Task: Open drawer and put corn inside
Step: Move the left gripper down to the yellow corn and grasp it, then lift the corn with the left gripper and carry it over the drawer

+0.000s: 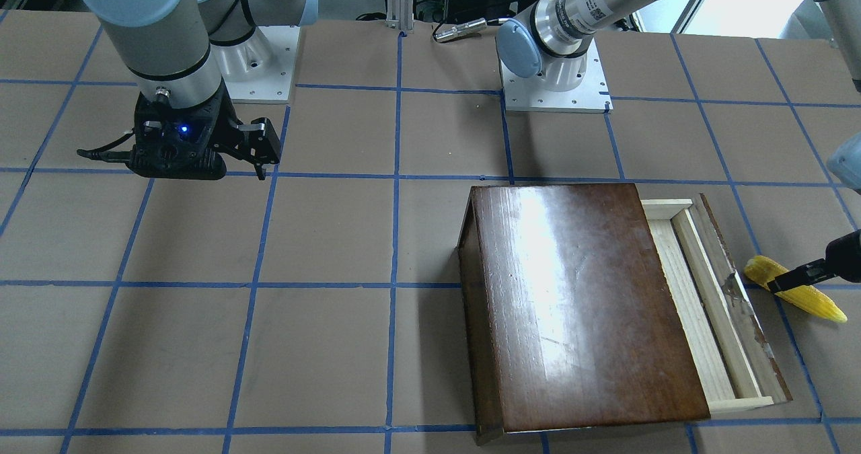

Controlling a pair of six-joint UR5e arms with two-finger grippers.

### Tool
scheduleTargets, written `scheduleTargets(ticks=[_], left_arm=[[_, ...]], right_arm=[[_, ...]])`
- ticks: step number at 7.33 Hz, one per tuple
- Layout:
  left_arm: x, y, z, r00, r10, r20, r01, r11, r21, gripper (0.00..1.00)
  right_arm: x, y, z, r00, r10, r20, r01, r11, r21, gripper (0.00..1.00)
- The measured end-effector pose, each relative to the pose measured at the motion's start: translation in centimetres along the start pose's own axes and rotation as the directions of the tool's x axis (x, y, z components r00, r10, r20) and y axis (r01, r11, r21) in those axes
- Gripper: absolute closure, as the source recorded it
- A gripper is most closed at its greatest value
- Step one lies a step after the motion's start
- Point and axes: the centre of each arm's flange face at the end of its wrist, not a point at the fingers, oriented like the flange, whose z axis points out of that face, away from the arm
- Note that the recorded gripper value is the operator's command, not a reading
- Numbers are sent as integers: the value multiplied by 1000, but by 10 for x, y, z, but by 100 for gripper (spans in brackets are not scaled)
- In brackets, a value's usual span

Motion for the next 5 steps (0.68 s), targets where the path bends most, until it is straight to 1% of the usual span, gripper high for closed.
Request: scheduleTargets(ticks=[1, 2, 3, 5], left_arm=[[0, 0, 1, 1000, 1, -1, -1, 1000, -2, 78], [0, 0, 2, 1000, 2, -1, -2, 1000, -3, 94], [0, 0, 3, 1000, 4, -3, -4, 1000, -3, 100], [0, -1, 4, 1000, 7, -5, -7, 1000, -4, 100]], right_arm=[[0, 0, 0, 1000, 0, 0, 0, 1000, 0, 0], [0, 0, 0, 1000, 0, 0, 0, 1000, 0, 0], [0, 0, 0, 1000, 0, 0, 0, 1000, 0, 0], [0, 0, 0, 1000, 0, 0, 0, 1000, -1, 0]])
